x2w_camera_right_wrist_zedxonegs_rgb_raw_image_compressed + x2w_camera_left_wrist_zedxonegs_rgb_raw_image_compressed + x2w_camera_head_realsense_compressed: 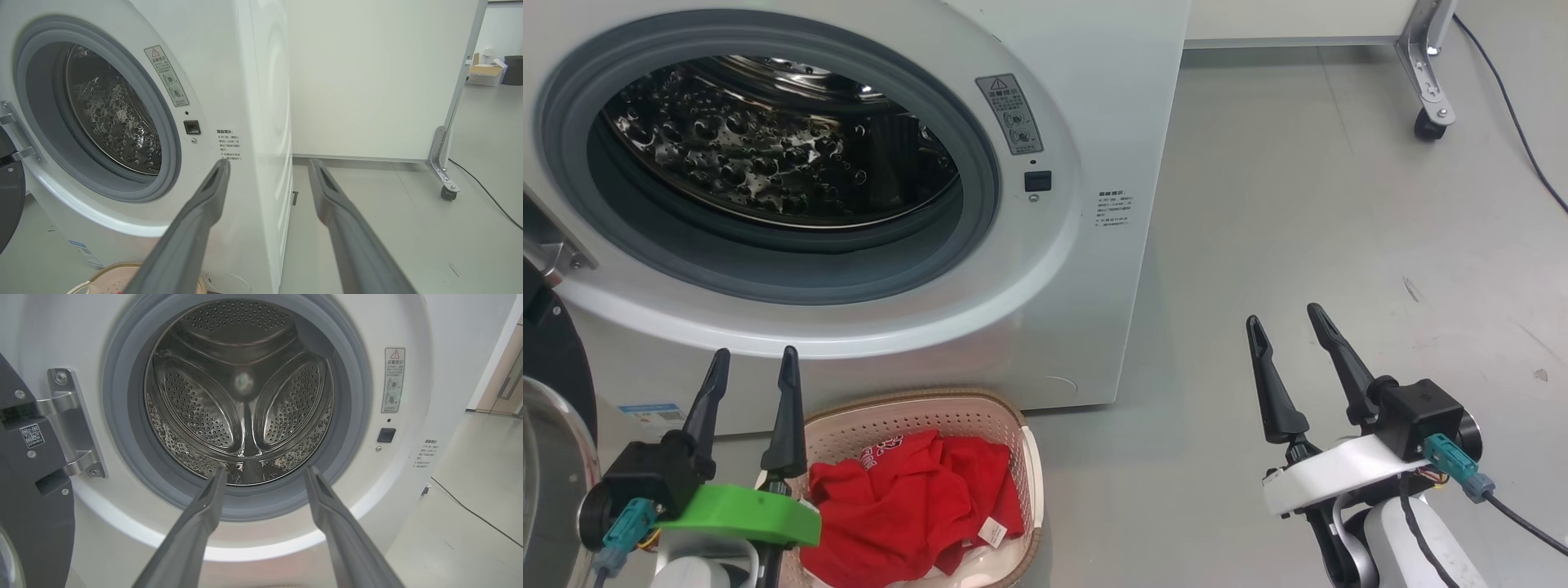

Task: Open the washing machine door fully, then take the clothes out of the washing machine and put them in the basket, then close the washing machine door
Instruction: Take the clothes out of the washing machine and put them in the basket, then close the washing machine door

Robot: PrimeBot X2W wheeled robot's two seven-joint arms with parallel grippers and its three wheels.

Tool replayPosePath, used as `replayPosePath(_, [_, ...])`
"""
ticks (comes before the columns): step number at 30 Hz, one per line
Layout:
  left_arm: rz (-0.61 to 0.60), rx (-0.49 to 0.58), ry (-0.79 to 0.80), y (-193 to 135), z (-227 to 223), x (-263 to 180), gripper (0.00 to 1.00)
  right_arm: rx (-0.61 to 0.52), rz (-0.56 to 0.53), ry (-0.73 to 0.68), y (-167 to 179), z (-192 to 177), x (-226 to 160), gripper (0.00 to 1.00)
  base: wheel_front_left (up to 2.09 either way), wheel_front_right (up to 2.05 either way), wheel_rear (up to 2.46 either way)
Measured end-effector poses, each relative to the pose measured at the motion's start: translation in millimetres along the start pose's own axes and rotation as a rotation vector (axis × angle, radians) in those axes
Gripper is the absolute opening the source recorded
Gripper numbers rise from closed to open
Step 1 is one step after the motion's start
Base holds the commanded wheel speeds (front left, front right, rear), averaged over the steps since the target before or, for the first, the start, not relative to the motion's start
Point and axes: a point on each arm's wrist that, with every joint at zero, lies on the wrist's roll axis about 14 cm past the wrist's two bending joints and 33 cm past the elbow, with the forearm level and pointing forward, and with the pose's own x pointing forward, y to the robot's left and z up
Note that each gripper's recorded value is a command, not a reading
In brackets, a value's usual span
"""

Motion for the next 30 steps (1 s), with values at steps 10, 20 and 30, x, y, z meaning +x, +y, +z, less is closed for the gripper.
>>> replayPosePath(10, [0.008, -0.007, 0.006, 1.1, -2.5, -1.4, 1.00, 0.001, 0.000, 0.004, -0.1, -1.4, 0.8, 1.00, -0.19, 0.40, -0.21])
replayPosePath(20, [0.016, -0.007, 0.000, 3.7, -0.8, -1.6, 1.00, 0.002, 0.002, 0.005, 0.4, -1.8, 1.1, 1.00, -0.59, 0.83, -0.24])
replayPosePath(30, [0.024, -0.007, -0.007, 6.1, 1.2, -1.1, 1.00, 0.002, 0.002, 0.005, -0.1, -1.9, 0.9, 1.00, -0.98, 1.14, -0.16])
